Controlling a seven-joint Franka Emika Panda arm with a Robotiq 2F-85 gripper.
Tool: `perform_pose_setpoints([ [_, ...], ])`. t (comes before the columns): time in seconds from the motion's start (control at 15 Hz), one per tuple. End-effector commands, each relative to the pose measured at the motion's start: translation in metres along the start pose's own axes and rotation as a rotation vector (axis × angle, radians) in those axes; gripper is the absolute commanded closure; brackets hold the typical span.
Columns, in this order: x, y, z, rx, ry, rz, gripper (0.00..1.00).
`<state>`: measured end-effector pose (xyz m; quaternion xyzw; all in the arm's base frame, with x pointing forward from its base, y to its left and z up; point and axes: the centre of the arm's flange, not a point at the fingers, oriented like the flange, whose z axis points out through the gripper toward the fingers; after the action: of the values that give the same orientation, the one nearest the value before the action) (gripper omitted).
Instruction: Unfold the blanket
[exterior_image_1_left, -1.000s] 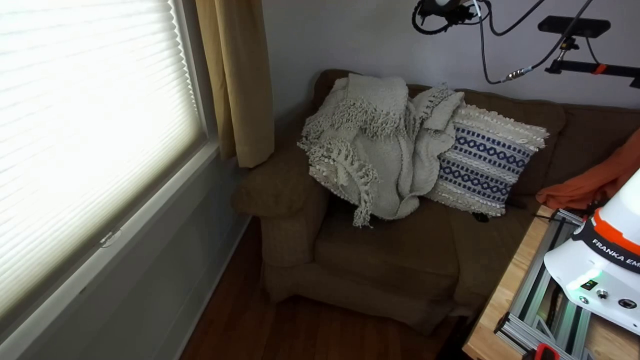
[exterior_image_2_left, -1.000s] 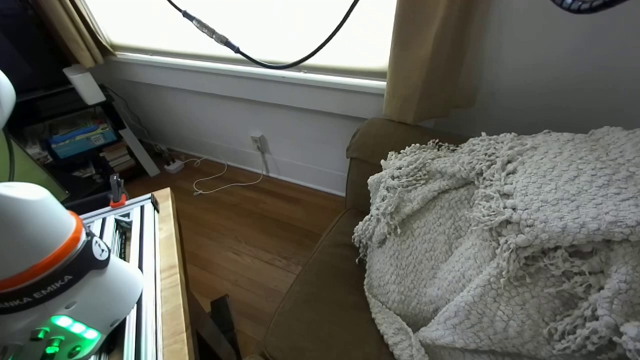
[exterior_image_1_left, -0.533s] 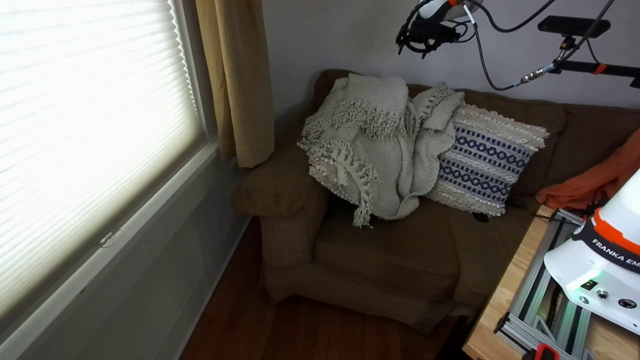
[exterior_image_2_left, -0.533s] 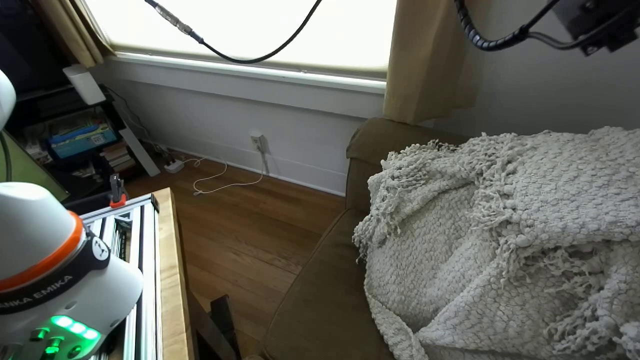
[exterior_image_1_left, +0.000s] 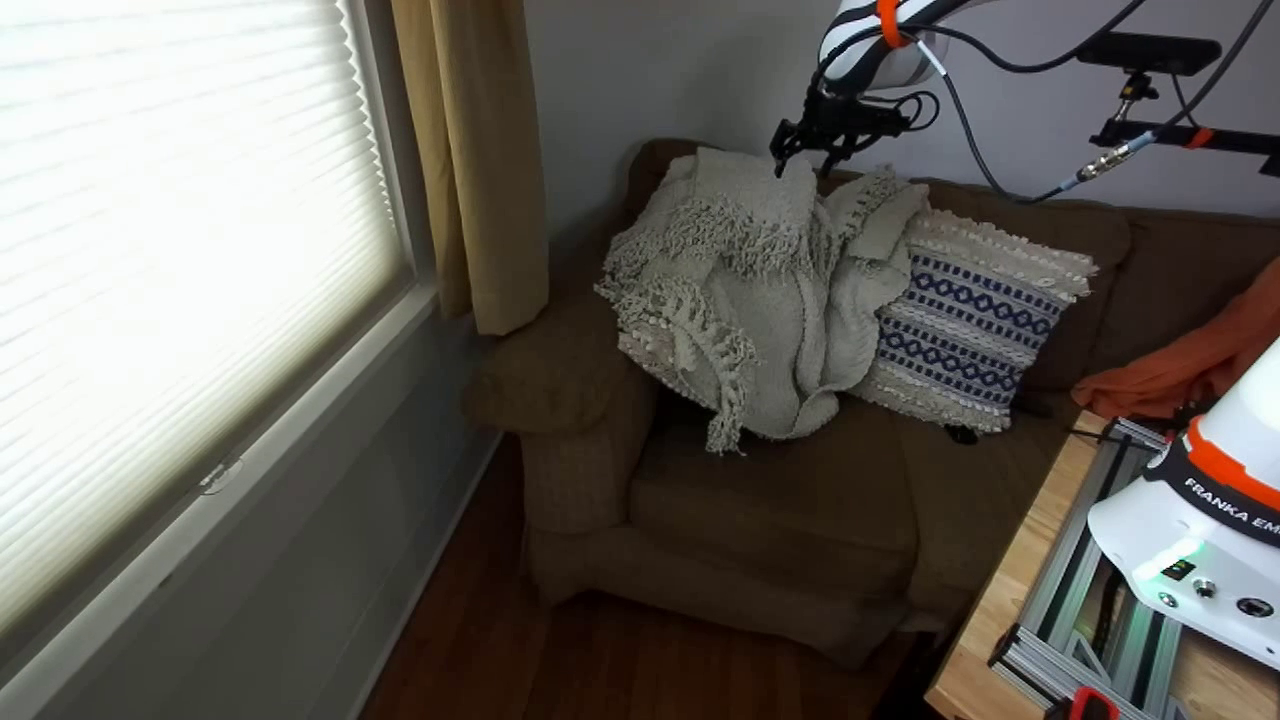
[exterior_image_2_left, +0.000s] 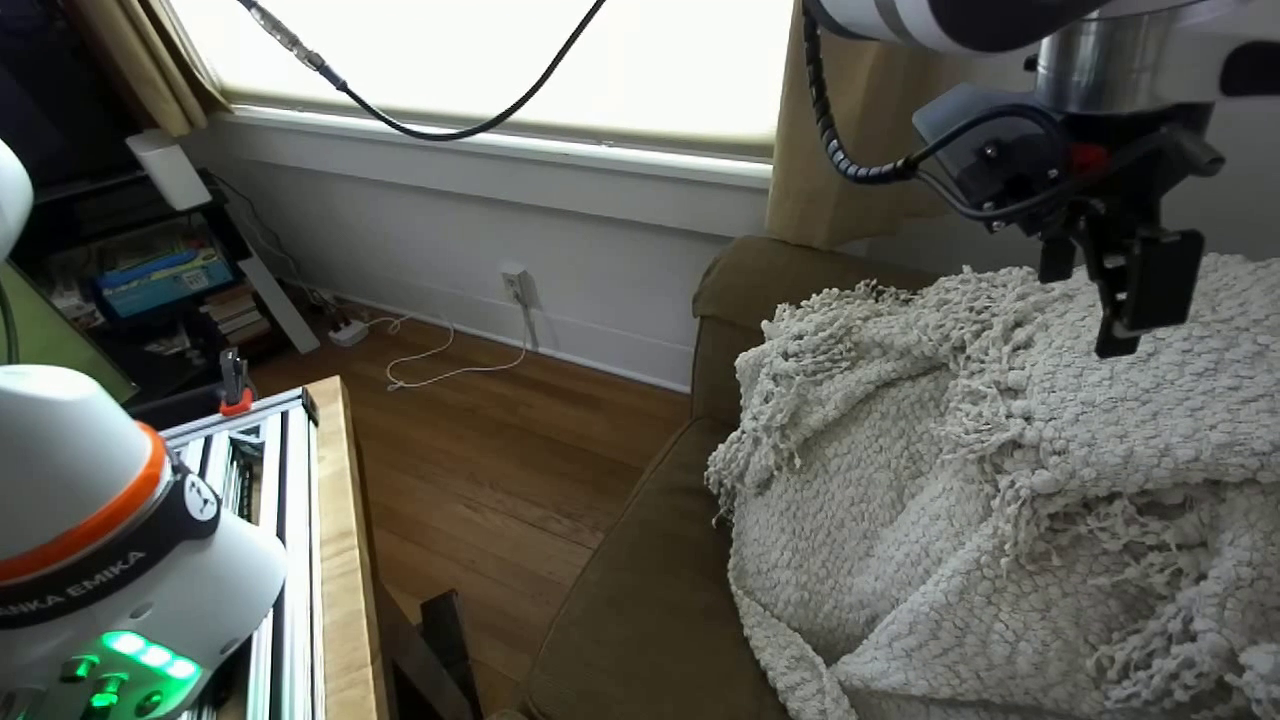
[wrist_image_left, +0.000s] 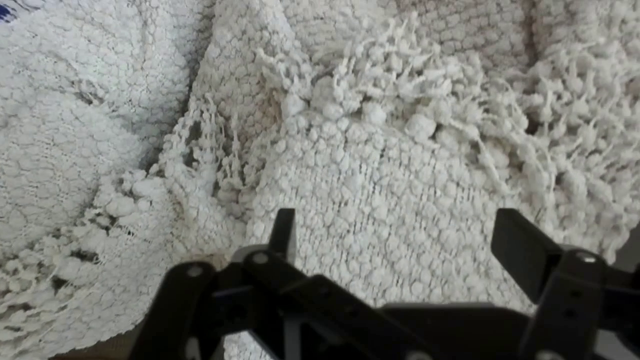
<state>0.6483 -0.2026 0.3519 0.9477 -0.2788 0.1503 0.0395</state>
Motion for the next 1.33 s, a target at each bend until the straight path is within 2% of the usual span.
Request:
perform_pose_setpoints([
  [0.0,-0.023,0.009,0.017,-0.013,-0.022,-0.008,0.0],
  [0.27,-0.031,0.012,0.038,0.004,-0.036,0.004,0.0],
  [0.6,-0.031,0.009,0.067,0.015,0.069,0.011,0.0],
  [0.73,-0.031,0.008,0.077,0.016,0.083,0.01,0.0],
  [0.8,-0.032,0.008,0.083,0.015,0.096,0.005,0.08],
  [0.87,-0.032,0.008,0.088,0.015,0.104,0.004,0.25],
  [1.27,-0.029,0.011,0.104,0.014,0.143,0.001,0.74],
])
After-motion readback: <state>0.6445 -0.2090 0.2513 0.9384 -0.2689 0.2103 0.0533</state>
